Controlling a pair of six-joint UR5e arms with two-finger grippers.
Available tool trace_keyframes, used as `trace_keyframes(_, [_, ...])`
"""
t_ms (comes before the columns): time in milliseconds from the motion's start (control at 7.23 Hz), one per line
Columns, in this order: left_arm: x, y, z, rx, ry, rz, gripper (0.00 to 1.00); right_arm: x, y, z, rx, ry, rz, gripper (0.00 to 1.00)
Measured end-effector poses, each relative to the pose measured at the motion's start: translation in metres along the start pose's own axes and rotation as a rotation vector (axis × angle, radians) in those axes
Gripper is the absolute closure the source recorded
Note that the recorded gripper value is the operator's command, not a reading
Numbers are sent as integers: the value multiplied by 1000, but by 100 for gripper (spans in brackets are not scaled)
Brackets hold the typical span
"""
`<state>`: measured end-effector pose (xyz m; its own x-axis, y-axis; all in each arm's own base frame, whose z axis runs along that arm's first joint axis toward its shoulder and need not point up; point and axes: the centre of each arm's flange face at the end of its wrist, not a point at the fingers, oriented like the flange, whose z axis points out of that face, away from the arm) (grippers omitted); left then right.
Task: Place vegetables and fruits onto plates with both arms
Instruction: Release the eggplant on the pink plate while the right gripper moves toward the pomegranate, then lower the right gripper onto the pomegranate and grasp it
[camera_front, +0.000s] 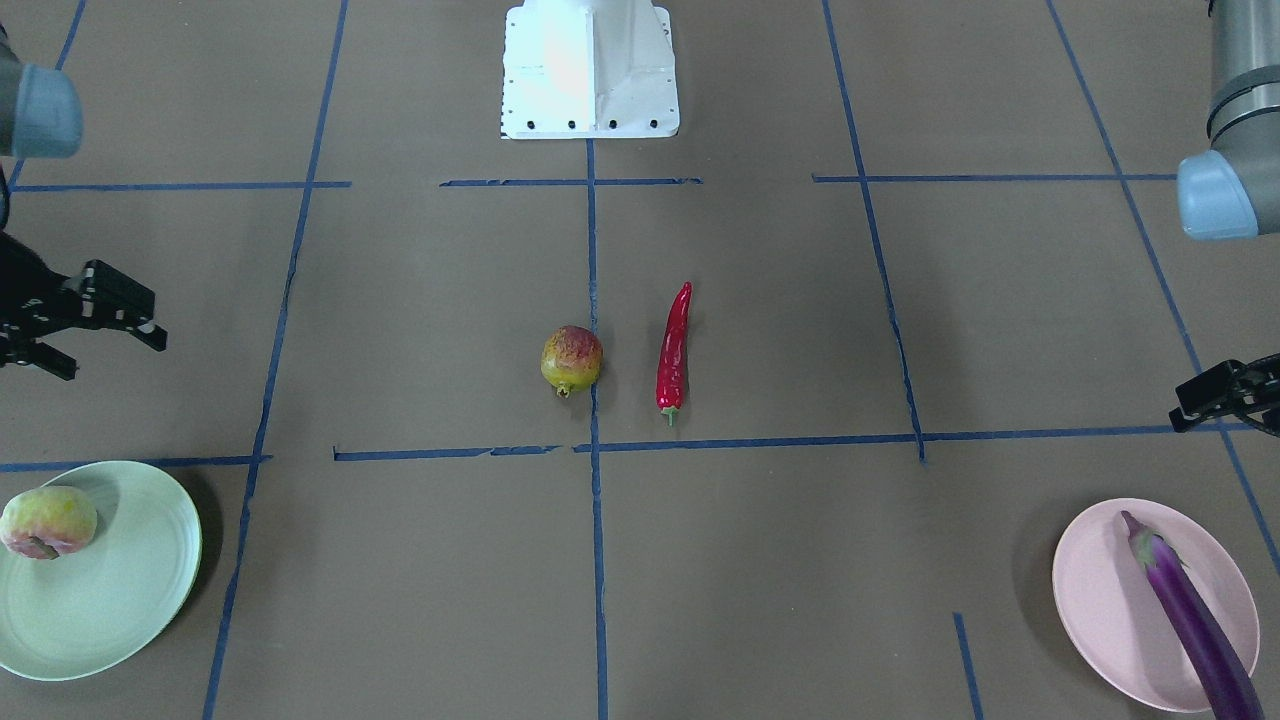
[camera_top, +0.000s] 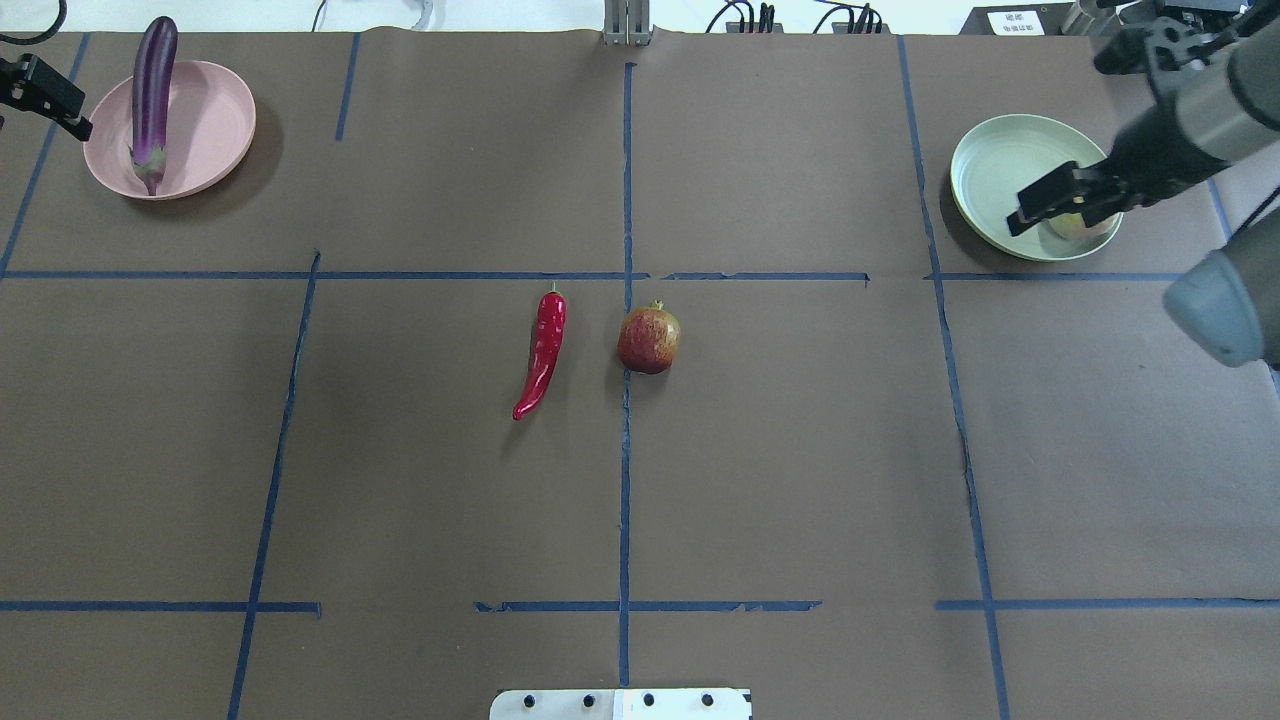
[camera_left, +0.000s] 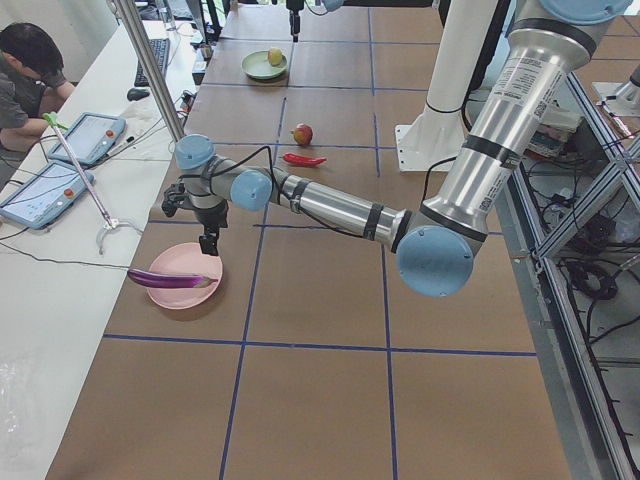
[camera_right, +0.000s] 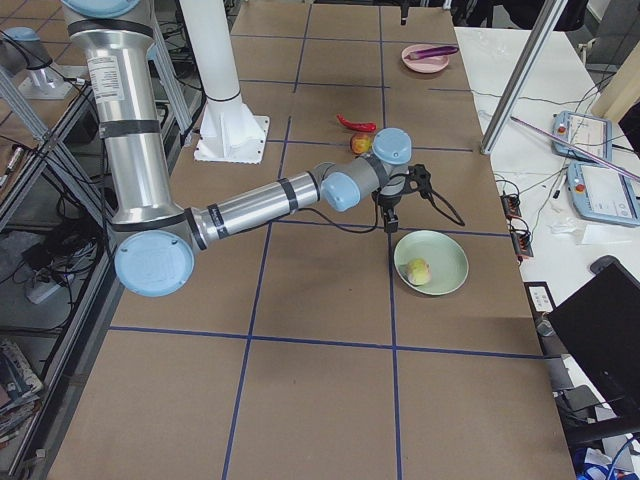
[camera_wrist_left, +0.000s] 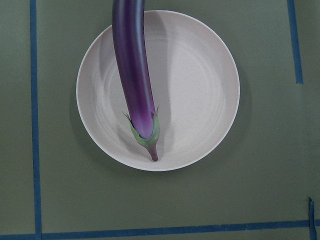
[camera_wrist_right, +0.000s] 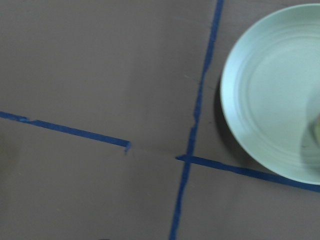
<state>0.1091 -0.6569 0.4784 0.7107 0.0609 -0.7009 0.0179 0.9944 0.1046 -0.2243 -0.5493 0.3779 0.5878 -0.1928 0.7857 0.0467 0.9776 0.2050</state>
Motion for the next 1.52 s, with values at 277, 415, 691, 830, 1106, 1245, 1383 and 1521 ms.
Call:
trace_keyframes(277, [7,3,6,-11,3,8,0,-131,-19,31,-13,73,53,0])
trace_keyframes(415, [13,5,12,-19,5,16,0,-194,-19,47,0,107,81,0])
trace_keyframes(691, [17,6,17,-26,5,22,0,-304,-15,91,44,165,117,0])
trace_keyframes(830, [18,6,17,-26,5,23,0,-346,-16,111,61,189,132,0])
trace_keyframes(1106, [19,7,17,-26,6,25,0,-399,-22,141,80,231,165,0])
trace_keyframes(1245, [19,7,17,-26,6,25,0,-410,-21,153,80,250,170,0])
trace_keyframes(1383, [19,7,17,-26,5,24,0,-414,-18,165,74,269,171,0])
trace_keyframes(1521, [19,7,17,-26,6,25,0,-414,-14,179,69,293,167,0])
